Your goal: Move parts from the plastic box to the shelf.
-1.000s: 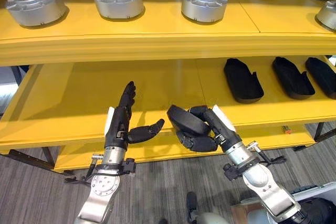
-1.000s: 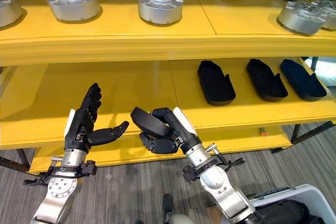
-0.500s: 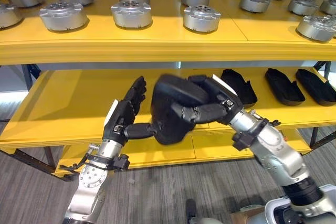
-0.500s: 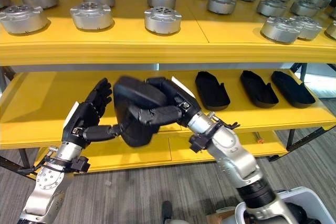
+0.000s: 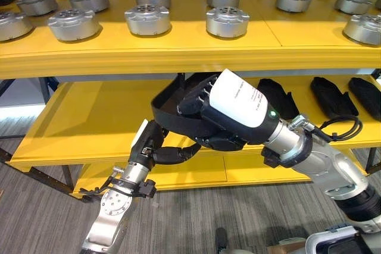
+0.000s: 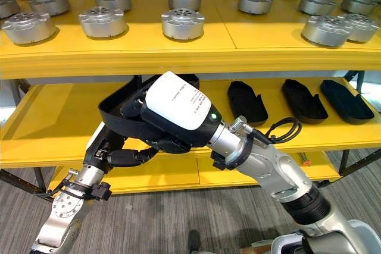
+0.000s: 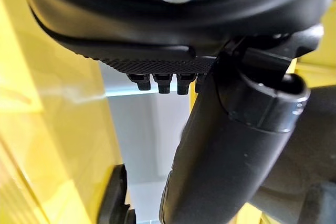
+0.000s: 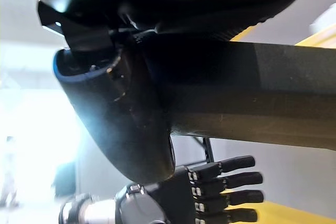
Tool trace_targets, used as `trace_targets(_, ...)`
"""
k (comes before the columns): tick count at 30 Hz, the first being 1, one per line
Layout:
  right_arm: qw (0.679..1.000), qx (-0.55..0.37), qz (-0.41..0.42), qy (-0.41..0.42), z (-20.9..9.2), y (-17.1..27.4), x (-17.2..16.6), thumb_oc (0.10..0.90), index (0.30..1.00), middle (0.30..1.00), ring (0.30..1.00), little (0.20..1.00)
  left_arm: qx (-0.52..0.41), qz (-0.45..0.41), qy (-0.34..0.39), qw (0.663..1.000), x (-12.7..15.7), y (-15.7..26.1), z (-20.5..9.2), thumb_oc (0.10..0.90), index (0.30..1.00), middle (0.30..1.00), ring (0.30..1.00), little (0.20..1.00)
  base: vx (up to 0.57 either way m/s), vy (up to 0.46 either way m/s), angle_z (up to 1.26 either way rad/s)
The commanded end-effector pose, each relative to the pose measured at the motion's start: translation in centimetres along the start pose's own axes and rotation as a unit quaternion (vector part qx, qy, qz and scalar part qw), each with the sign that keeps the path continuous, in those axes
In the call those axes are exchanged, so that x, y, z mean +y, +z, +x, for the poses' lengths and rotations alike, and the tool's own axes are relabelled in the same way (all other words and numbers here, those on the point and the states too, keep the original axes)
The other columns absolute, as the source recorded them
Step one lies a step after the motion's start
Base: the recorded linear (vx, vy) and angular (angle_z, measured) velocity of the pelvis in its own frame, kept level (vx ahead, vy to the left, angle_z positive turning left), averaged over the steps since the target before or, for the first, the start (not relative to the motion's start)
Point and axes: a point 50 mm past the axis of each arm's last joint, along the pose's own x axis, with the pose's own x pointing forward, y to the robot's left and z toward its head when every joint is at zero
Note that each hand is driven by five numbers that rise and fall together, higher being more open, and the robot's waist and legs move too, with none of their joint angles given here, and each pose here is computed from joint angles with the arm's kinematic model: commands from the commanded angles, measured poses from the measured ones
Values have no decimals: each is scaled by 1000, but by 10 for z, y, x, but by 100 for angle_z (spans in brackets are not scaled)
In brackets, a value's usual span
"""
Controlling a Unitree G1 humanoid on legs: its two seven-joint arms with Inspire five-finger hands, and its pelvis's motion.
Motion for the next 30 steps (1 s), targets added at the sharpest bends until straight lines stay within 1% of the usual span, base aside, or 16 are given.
trace_targets(1, 985, -116, -72, -109, 26, 20, -25, 400, 300, 300, 300, 300, -98, 45, -34, 994, 2, 35, 10, 900, 1000, 1000, 1000, 1000, 98, -40, 10)
trace_targets(5, 988, -121, -64, -75, 28, 17, -10, 400, 300, 300, 300, 300, -96, 48, -37, 994, 3, 35, 10, 900, 1000, 1000, 1000, 1000, 80, -57, 3)
trace_targets(8, 988, -126, -68, -63, 28, 7, 3, 400, 300, 300, 300, 300, -120, 53, -45, 990, 2, 43, 15, 900, 1000, 1000, 1000, 1000, -28, -140, 4)
trace_targets(12, 986, -139, -75, -49, 28, 4, 4, 400, 300, 300, 300, 300, -134, 62, -51, 988, 0, 49, 19, 900, 1000, 1000, 1000, 1000, -6, -171, 17)
trace_targets(19, 986, -130, -96, -30, 25, -7, 0, 400, 300, 300, 300, 300, -150, 58, -67, 985, -1, 53, 23, 900, 1000, 1000, 1000, 1000, -6, -65, 17)
trace_targets(23, 993, -85, -85, -22, 17, -22, 0, 400, 300, 300, 300, 300, -145, 42, -90, 984, -11, 50, 27, 900, 1000, 1000, 1000, 1000, 107, 49, 63)
trace_targets(30, 995, -40, -95, -13, 12, -44, -11, 400, 300, 300, 300, 300, -149, 7, -88, 985, -21, 49, 27, 900, 1000, 1000, 1000, 1000, 129, 265, 32)
